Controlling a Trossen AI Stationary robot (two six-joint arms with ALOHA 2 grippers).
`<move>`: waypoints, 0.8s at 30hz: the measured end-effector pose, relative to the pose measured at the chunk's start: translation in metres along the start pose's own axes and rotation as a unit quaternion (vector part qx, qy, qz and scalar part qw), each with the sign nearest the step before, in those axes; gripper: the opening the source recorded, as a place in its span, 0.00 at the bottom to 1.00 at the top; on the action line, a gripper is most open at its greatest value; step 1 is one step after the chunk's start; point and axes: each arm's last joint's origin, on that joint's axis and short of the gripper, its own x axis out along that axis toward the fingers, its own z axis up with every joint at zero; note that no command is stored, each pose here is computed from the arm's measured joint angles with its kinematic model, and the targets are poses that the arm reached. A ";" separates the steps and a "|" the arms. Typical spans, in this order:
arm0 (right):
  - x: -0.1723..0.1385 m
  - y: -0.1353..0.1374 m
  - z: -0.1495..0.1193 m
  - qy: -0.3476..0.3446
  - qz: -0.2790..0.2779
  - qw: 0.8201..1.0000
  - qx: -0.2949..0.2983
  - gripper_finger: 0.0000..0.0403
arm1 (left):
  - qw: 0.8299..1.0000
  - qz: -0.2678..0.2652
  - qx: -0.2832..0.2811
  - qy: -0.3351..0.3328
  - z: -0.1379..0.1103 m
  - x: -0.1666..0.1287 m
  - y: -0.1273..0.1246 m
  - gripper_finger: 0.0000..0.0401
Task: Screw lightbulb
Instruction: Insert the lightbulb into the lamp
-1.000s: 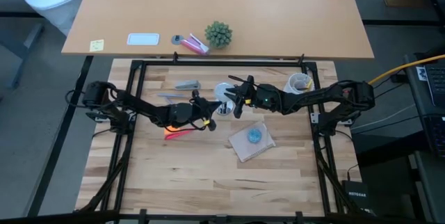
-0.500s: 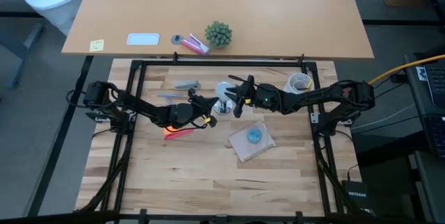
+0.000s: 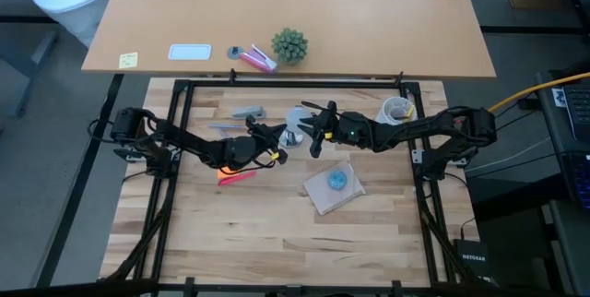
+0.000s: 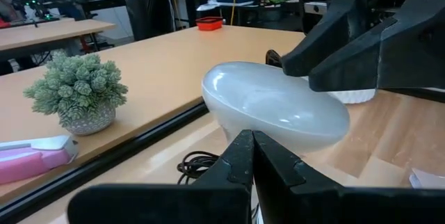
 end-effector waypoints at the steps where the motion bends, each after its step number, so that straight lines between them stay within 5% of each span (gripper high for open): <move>1: 0.000 0.000 0.000 0.000 0.000 1.000 0.000 0.22 | 1.000 -0.001 0.000 0.000 0.000 -0.001 -0.001 0.00; 7: 0.000 0.000 0.000 0.000 0.000 1.000 0.000 0.22 | 1.000 -0.002 0.004 0.002 -0.001 -0.003 -0.003 0.00; 24: 0.000 0.000 0.000 -0.002 -0.002 1.000 0.000 0.22 | 0.986 0.125 0.010 0.107 -0.033 -0.001 0.018 0.00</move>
